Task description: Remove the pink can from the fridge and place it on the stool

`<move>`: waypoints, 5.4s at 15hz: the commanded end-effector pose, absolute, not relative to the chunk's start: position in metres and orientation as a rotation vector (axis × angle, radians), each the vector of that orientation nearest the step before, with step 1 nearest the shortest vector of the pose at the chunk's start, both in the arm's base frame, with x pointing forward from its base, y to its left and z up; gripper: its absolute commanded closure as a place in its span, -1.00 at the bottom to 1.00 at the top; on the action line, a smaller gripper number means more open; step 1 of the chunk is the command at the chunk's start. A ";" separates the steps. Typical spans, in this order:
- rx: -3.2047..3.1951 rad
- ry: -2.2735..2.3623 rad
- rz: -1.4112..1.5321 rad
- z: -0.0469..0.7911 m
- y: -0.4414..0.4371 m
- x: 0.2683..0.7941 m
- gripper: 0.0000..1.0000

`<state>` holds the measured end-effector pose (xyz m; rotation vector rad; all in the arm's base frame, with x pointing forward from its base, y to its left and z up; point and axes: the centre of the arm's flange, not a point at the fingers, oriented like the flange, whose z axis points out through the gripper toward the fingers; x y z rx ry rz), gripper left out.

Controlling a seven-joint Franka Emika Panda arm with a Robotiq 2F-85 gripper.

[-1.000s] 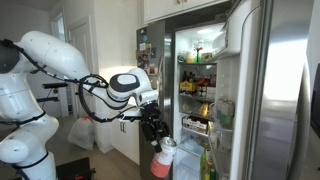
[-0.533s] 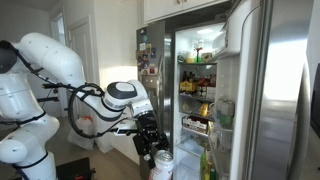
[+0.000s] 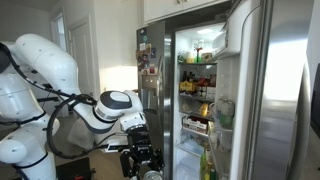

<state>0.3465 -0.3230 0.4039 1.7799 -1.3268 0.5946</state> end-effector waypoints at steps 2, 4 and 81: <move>1.703 -1.354 0.575 0.397 -0.358 0.312 0.05; 1.722 -1.365 0.546 0.394 -0.353 0.315 -0.45; 1.667 -1.452 0.515 0.096 -0.596 0.332 0.05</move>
